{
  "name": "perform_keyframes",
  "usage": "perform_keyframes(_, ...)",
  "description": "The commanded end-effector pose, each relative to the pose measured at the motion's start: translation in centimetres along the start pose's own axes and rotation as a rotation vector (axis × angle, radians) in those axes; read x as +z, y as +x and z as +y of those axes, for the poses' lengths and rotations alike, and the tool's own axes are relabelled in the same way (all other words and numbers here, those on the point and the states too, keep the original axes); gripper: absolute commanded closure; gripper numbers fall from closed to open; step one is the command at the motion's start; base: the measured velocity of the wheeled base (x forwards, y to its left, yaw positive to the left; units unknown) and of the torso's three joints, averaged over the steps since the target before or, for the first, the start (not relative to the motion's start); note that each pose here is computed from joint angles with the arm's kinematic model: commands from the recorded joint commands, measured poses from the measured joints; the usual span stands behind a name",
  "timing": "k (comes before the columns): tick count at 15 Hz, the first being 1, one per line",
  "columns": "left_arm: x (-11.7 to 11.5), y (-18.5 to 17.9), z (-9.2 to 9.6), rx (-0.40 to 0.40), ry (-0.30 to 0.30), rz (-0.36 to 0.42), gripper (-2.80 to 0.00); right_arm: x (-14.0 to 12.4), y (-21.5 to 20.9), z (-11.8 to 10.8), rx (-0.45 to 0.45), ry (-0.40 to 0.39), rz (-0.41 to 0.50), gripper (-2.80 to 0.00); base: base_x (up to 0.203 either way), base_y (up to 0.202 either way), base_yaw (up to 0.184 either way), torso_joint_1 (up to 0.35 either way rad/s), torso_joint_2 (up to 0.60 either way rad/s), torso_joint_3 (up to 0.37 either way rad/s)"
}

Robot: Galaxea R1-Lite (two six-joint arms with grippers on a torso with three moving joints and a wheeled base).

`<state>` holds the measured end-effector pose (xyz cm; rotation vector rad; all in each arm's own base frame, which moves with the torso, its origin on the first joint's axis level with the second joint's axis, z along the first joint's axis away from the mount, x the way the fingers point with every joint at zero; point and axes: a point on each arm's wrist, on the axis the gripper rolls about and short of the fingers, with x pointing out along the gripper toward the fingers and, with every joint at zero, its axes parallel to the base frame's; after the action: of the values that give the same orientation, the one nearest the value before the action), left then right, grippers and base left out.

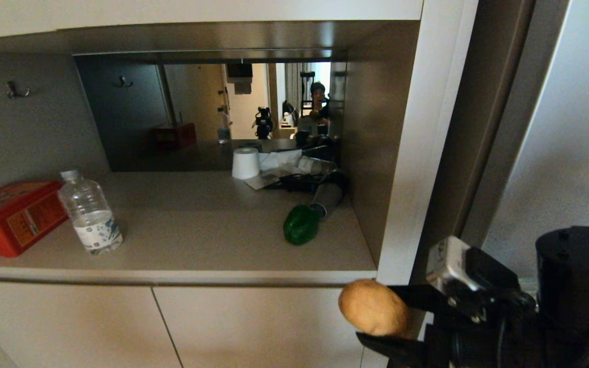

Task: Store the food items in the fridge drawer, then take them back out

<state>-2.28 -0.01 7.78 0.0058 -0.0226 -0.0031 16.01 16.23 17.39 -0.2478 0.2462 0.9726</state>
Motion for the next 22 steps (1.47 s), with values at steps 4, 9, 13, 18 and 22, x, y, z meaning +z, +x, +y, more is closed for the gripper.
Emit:
perform_keyframes(4, -0.3, 0.1, 0.0, 0.000, 0.000, 0.009, 0.00, 1.4, 5.1, -1.7, -0.117, 0.011, -0.004, 0.00, 0.000, 0.000, 0.000, 0.000, 0.00, 0.000)
perform_keyframes(9, -0.3, 0.1, 0.0, 0.000, 0.000, 0.010, 0.00, 3.1, 11.3, -3.2, -0.282, 0.009, -0.027, 0.00, 0.000, 0.000, 0.000, 0.000, 0.00, 0.000)
perform_keyframes(13, -0.3, 0.1, 0.0, 0.000, 0.000, 0.009, 0.00, 4.2, 17.3, -5.1, -0.492, 0.021, -0.086, 0.00, 0.000, 0.000, 0.000, 0.000, 0.00, 0.000)
perform_keyframes(18, -0.3, 0.1, 0.0, 0.000, 0.000, 0.010, 0.00, 5.4, 20.9, -5.9, -0.486, 0.018, -0.163, 0.00, 0.000, 0.000, 0.000, 0.000, 0.01, 0.000)
perform_keyframes(22, -0.3, 0.1, 0.0, 0.000, 0.000, 0.010, 0.00, 6.2, 24.2, -6.8, -0.471, 0.017, -0.220, 0.00, 0.000, 0.000, 0.000, 0.000, 0.00, 0.000)
